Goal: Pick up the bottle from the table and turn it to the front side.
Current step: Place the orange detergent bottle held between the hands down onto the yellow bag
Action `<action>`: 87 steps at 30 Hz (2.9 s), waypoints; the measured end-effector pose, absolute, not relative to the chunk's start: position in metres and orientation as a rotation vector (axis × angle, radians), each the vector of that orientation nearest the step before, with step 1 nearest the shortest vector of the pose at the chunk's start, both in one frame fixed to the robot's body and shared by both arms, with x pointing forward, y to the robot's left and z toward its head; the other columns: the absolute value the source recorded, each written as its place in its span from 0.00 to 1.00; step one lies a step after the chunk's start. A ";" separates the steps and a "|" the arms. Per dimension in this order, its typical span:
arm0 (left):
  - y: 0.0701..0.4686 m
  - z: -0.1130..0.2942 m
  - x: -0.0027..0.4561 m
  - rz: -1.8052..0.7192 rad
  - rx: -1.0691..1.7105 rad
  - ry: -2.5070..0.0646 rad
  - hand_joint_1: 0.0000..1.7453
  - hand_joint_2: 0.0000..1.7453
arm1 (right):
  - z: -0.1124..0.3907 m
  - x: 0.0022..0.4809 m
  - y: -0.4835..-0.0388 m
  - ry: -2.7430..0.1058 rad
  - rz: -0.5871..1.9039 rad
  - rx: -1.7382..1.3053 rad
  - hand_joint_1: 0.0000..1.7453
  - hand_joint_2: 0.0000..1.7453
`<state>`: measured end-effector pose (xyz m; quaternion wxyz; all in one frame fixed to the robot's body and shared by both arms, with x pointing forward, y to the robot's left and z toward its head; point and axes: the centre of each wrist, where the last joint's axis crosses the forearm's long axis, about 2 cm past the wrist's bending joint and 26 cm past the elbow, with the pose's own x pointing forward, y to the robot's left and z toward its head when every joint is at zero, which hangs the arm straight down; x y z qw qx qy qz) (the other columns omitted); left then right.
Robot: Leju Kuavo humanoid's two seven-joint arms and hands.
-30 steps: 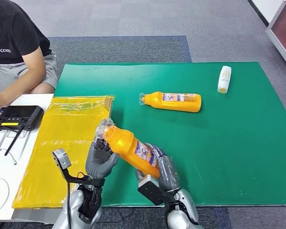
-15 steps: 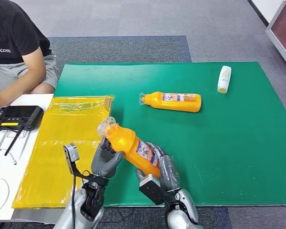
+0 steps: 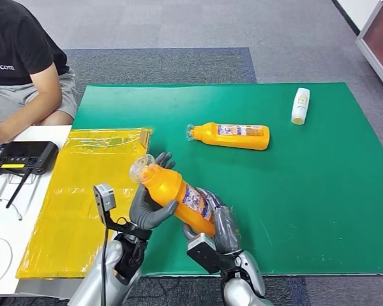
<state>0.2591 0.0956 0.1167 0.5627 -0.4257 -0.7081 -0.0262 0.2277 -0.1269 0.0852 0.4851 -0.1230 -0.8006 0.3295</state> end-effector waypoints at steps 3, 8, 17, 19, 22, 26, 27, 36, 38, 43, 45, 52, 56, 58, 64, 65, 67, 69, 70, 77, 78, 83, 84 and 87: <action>0.094 0.118 0.260 -0.092 -1.008 -1.643 0.00 1.00 | 0.085 0.229 -0.127 -1.955 0.799 -0.299 1.00 1.00; 0.093 0.119 0.265 -0.124 -1.021 -1.581 0.00 1.00 | 0.086 0.230 -0.126 -1.965 0.786 -0.293 1.00 1.00; 0.094 0.114 0.275 -0.159 -1.033 -1.498 0.33 1.00 | 0.091 0.235 -0.123 -1.985 0.771 -0.279 1.00 1.00; 0.094 0.113 0.277 -0.161 -1.030 -1.489 0.81 1.00 | 0.091 0.235 -0.123 -1.985 0.771 -0.276 1.00 1.00; 0.094 0.113 0.279 -0.162 -1.027 -1.484 1.00 1.00 | 0.091 0.236 -0.123 -1.984 0.766 -0.276 0.97 1.00; 0.095 0.114 0.284 -0.179 -0.996 -1.490 1.00 1.00 | 0.094 0.239 -0.123 -1.990 0.754 -0.277 0.23 1.00; 0.096 0.115 0.285 -0.188 -0.980 -1.496 1.00 1.00 | 0.094 0.239 -0.123 -1.992 0.751 -0.277 0.07 1.00; 0.108 0.111 0.292 -0.222 -0.824 -1.554 1.00 1.00 | 0.099 0.242 -0.120 -2.010 0.718 -0.282 0.00 1.00; 0.110 0.111 0.292 -0.228 -0.809 -1.564 1.00 1.00 | 0.100 0.243 -0.120 -2.008 0.714 -0.283 0.00 1.00; 0.111 0.110 0.292 -0.233 -0.794 -1.573 1.00 1.00 | 0.100 0.243 -0.120 -2.005 0.713 -0.284 0.00 1.00; 0.123 0.110 0.292 -0.287 -0.674 -1.644 1.00 1.00 | 0.098 0.241 -0.120 -1.993 0.708 -0.291 0.00 1.00; 0.170 0.108 0.294 -0.672 -0.156 -1.785 1.00 1.00 | 0.089 0.231 -0.125 -1.953 0.695 -0.309 0.00 1.00; 0.195 0.106 0.298 -0.953 0.076 -1.769 1.00 1.00 | 0.088 0.228 -0.127 -1.937 0.690 -0.311 0.00 1.00; 0.206 0.106 0.301 -1.069 0.144 -1.746 1.00 1.00 | 0.087 0.227 -0.128 -1.929 0.687 -0.310 0.00 1.00; 0.235 0.105 0.308 -1.237 0.213 -1.663 1.00 1.00 | 0.085 0.224 -0.127 -1.918 0.670 -0.301 0.00 1.00; 0.238 0.105 0.308 -1.250 0.219 -1.654 1.00 1.00 | 0.086 0.224 -0.127 -1.918 0.667 -0.300 0.00 1.00; 0.241 0.104 0.309 -1.275 0.231 -1.641 1.00 1.00 | 0.086 0.224 -0.126 -1.919 0.662 -0.297 0.00 1.00; 0.244 0.103 0.310 -1.307 0.242 -1.619 1.00 1.00 | 0.086 0.224 -0.125 -1.918 0.657 -0.292 0.00 1.00; 0.246 0.103 0.311 -1.324 0.245 -1.604 1.00 1.00 | 0.086 0.224 -0.124 -1.917 0.653 -0.290 0.00 1.00; 0.252 0.098 0.313 -1.373 0.244 -1.547 1.00 1.00 | 0.084 0.224 -0.124 -1.907 0.638 -0.284 0.00 1.00; 0.251 0.098 0.313 -1.366 0.236 -1.546 1.00 1.00 | 0.084 0.224 -0.123 -1.905 0.637 -0.284 0.00 1.00; 0.240 0.094 0.319 -1.274 0.188 -1.537 1.00 1.00 | 0.083 0.225 -0.122 -1.894 0.630 -0.272 0.00 1.00; 0.237 0.094 0.321 -1.245 0.178 -1.536 1.00 1.00 | 0.082 0.225 -0.121 -1.893 0.628 -0.269 0.00 1.00; 0.226 0.093 0.329 -1.155 0.166 -1.541 0.78 1.00 | 0.083 0.227 -0.119 -1.890 0.623 -0.263 0.00 1.00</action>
